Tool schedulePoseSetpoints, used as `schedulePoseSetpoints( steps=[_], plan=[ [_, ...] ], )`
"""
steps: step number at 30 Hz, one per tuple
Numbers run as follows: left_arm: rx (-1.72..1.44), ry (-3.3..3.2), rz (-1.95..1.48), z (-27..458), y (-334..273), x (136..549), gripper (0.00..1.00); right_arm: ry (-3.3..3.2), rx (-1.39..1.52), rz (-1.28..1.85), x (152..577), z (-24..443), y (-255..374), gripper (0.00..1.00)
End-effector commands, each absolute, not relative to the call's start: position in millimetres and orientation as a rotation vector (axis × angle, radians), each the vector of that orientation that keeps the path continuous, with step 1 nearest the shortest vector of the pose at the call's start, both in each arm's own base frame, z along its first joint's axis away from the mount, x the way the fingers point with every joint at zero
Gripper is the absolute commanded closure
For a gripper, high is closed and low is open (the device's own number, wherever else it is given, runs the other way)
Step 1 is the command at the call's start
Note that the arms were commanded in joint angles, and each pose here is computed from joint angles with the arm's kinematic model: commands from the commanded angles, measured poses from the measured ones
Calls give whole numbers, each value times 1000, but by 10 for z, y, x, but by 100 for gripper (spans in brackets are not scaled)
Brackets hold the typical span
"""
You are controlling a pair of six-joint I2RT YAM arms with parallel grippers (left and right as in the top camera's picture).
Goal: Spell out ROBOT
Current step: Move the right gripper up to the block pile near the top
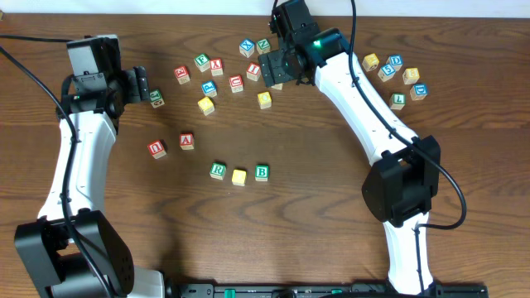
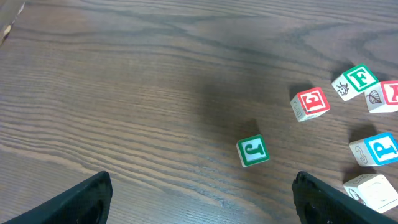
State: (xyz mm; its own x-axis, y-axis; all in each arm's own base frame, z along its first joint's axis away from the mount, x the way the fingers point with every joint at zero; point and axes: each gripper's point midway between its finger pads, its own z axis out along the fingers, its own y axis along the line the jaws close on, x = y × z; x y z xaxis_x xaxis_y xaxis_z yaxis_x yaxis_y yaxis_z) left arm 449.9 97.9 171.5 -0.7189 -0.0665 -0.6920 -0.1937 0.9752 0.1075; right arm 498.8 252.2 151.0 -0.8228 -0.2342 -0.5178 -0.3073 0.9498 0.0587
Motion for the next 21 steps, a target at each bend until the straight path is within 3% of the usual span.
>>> schedulePoseSetpoints(
  steps=[1,8,21],
  plan=[
    [-181,2389,228,1640,1004,4488,9,2587,-435,232,4971,1402,2672,11],
    [-181,2389,228,1640,1004,4487,9,2630,-509,244,4875,1092,2887,16],
    [-181,2389,228,1640,1004,4487,9,2607,-579,211,4751,1008,3167,18]
  ],
)
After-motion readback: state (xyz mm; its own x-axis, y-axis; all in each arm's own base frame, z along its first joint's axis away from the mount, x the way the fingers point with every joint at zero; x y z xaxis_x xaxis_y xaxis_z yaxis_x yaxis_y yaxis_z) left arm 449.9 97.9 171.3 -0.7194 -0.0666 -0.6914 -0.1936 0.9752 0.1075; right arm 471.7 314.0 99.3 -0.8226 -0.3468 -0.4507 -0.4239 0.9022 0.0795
